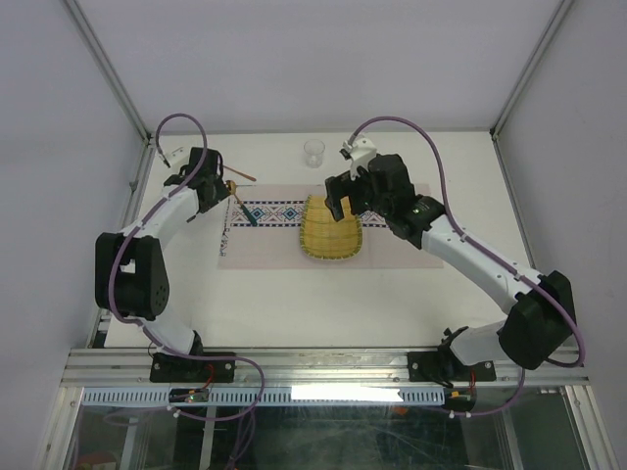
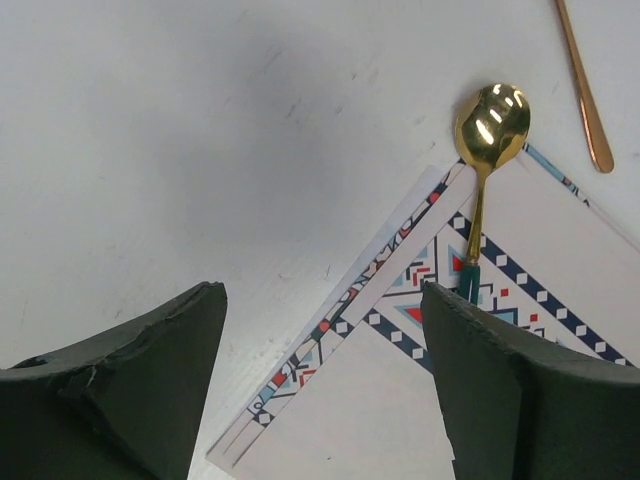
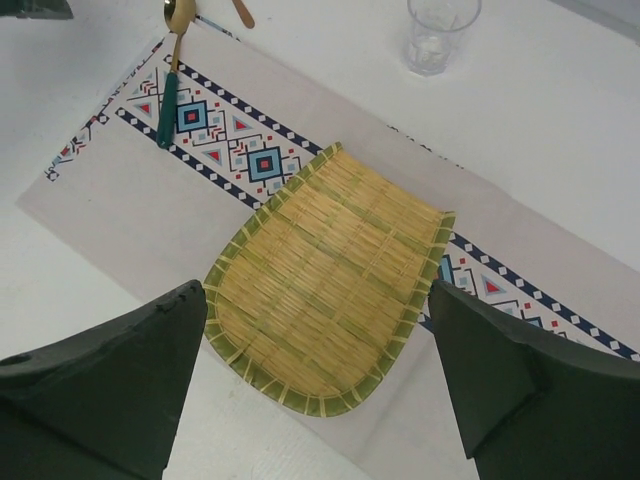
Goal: Set the dinner table for one person
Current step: Place the spoon on the napkin.
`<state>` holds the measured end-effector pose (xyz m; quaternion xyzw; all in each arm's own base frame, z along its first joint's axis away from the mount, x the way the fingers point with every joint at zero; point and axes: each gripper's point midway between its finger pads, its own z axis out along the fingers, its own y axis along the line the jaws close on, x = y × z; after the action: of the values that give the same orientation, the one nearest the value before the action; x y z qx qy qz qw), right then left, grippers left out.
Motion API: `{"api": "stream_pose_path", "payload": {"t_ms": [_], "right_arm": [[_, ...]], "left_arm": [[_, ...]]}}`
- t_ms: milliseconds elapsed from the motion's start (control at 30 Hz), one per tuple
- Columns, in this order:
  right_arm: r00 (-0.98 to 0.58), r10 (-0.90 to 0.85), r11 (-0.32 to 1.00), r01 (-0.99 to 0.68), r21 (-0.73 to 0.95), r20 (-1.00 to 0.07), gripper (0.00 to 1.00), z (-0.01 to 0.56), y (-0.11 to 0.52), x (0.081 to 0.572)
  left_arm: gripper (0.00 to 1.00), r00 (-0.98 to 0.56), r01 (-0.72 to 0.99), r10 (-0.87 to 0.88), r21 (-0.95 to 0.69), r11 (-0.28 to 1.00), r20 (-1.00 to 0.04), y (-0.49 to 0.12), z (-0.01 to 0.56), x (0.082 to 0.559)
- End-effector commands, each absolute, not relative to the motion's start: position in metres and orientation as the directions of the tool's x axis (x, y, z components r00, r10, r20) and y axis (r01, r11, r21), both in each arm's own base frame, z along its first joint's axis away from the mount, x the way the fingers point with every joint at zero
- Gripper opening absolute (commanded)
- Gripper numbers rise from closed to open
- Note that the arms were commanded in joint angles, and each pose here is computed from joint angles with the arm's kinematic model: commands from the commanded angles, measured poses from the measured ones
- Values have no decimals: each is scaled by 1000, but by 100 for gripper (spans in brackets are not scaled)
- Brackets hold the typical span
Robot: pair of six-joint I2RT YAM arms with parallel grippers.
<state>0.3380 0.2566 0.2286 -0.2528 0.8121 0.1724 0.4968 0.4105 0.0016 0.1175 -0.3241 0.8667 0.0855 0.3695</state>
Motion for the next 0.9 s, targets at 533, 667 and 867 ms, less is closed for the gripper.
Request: {"api": "stream_pose_path", "payload": {"t_ms": [533,667,867], "right_arm": [[-354,-315,634,-769,82,-881,92,206,420,410],[-358,-339,597,-797,95,-870,92,187,455,418],[-388,-358,565,-814,134,-849,90,147,488,419]], "left_arm": [[85,-304,-693,-590,-252,676,-748,66,165,428],[85,-283,-694,-608,-279,663,-742,74,169,436],[86,-269,-648,-638,-355,674,-721,74,169,457]]}}
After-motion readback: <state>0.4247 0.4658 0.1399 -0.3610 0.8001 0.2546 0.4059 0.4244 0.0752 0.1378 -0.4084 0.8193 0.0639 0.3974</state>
